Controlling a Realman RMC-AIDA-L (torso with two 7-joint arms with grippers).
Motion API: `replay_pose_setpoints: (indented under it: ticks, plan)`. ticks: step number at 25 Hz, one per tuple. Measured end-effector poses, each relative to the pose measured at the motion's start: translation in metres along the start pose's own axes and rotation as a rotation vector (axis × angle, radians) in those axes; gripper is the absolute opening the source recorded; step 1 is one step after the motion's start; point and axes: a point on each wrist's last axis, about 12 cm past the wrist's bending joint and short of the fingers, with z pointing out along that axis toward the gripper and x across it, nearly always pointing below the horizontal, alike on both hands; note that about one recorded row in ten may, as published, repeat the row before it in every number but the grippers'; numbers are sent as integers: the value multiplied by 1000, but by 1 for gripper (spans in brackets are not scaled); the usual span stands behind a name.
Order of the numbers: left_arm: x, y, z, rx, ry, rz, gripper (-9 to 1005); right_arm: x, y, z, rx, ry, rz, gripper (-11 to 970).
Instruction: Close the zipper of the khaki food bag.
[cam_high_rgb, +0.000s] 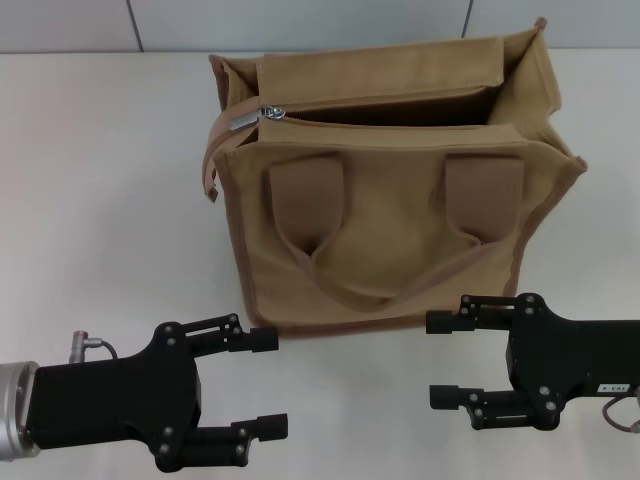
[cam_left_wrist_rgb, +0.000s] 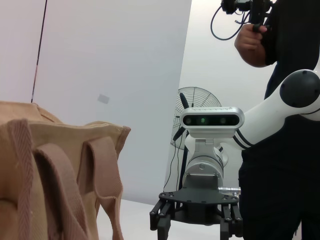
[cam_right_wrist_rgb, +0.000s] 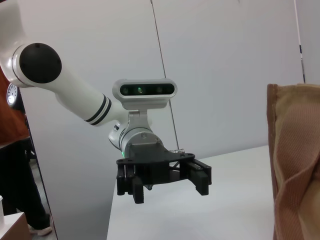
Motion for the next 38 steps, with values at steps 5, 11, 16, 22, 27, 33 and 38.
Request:
replay_pose_setpoints:
  ticks: [5, 11, 16, 22, 27, 33, 38]
  plan:
    - [0, 0, 0, 0, 0, 0, 750, 0, 0, 0, -1, -2, 0, 709]
    - [-1, 1, -1, -14, -10, 2, 728, 0, 0, 0, 0, -4, 0, 708]
    - [-4, 4, -21, -138, -43, 10, 710, 0, 0, 0, 14, -14, -1, 709]
    - [-7, 13, -59, -402, -82, 39, 689, 0, 1, -1, 19, -17, 1, 710]
    - [-4, 29, -68, -628, -112, 51, 671, 0, 1, -1, 20, -18, 1, 709]
    - [-11, 54, -39, -591, -77, 87, 649, 0, 1, -1, 21, -19, 1, 709]
    - [-15, 68, -20, -544, -32, 101, 631, 1, 1, -2, 23, -20, 2, 708]
